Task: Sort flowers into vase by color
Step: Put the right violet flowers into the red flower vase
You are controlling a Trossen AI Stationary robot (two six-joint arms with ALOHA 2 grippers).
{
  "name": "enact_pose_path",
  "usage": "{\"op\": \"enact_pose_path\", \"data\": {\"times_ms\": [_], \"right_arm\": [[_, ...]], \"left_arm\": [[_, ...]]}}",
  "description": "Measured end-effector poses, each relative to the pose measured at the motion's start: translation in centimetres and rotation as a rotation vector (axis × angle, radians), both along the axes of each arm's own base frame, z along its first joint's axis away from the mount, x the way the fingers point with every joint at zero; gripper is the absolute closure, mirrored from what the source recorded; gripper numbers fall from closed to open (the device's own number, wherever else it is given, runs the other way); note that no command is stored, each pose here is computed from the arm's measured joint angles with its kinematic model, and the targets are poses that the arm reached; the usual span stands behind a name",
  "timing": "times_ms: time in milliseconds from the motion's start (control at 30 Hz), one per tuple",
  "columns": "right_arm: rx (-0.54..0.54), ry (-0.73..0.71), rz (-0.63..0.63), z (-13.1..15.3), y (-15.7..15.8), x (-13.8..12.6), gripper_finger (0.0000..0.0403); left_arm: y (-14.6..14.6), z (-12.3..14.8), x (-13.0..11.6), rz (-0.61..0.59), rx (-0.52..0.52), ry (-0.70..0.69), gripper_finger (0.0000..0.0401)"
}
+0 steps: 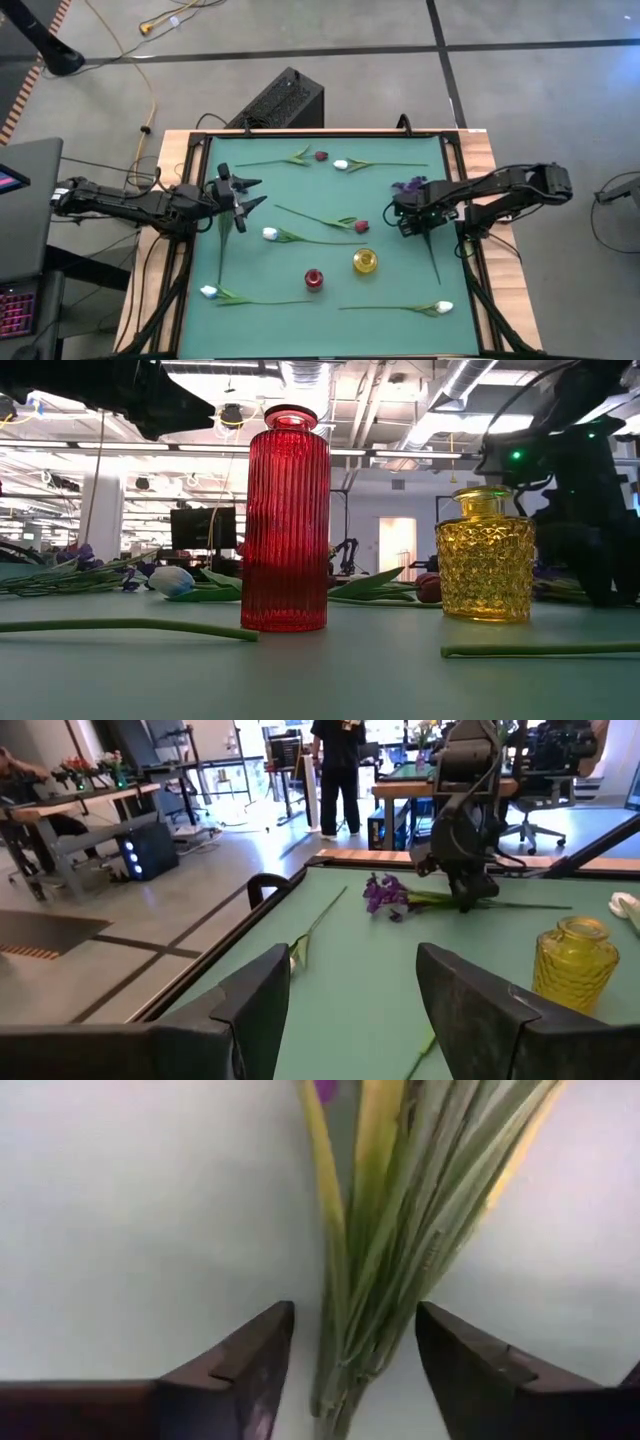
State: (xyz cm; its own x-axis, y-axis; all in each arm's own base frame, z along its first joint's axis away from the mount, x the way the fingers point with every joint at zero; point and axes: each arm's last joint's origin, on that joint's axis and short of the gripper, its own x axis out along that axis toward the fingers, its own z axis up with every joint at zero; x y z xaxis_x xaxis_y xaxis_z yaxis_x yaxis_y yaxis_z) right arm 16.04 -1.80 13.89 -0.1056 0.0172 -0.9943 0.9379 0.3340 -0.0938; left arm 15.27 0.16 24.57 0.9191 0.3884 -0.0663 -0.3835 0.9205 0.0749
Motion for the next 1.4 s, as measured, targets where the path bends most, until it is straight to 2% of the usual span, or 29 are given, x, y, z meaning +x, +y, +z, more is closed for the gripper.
{"op": "enact_pose_path", "data": {"times_ms": [100, 267, 300, 433, 600, 767, 933, 1067, 1200, 1300, 1400], "right_arm": [[-0.003, -0.027, 0.007, 0.3, 0.0, 0.4, 0.0236], [-0.05, -0.113, 0.057, 1.9, -0.3, 2.1, 0.0368], [-0.066, -0.125, 0.067, 2.3, -0.4, 2.4, 0.0379], [-0.079, -0.179, 0.098, 4.2, -0.4, 3.7, 0.037], [-0.146, -0.254, 0.187, 9.0, -0.3, 5.6, 0.0375], [-0.349, -0.418, 0.309, 15.4, 0.7, 7.7, 0.0379], [-0.577, -0.641, 0.456, 20.3, 3.7, 9.1, 0.0373], [-0.761, -0.854, 0.602, 22.2, 7.2, 10.3, 0.0374], [-0.916, -1.033, 0.719, 22.9, 10.7, 11.3, 0.0375], [-0.987, -1.201, 0.768, 23.1, 12.7, 12.0, 0.0374], [-1.008, -1.386, 0.803, 22.6, 14.4, 12.6, 0.0375]], "left_arm": [[0.0, 0.0, 0.0, 0.001, 0.0, 0.0, 0.0193], [0.0, 0.0, 0.0, 0.001, 0.0, 0.0, 0.0193], [0.0, 0.0, 0.0, 0.001, 0.0, 0.0, 0.0193], [0.0, 0.0, 0.0, 0.002, 0.0, 0.0, 0.0193], [0.0, -0.1, 0.1, 0.002, 0.001, 0.008, 0.0193], [0.0, -0.4, 0.4, 0.004, 0.006, 0.029, 0.0193], [0.0, -0.4, 0.4, 0.003, 0.018, 0.033, 0.0193], [0.0, -0.4, 0.4, 0.003, 0.018, 0.034, 0.0193], [0.0, -0.5, 0.3, 0.004, -0.006, 0.041, 0.0193], [0.0, -0.9, 0.3, 0.005, -0.013, 0.073, 0.0193], [0.0, -1.1, 0.3, 0.005, -0.008, 0.094, 0.0193]]}}
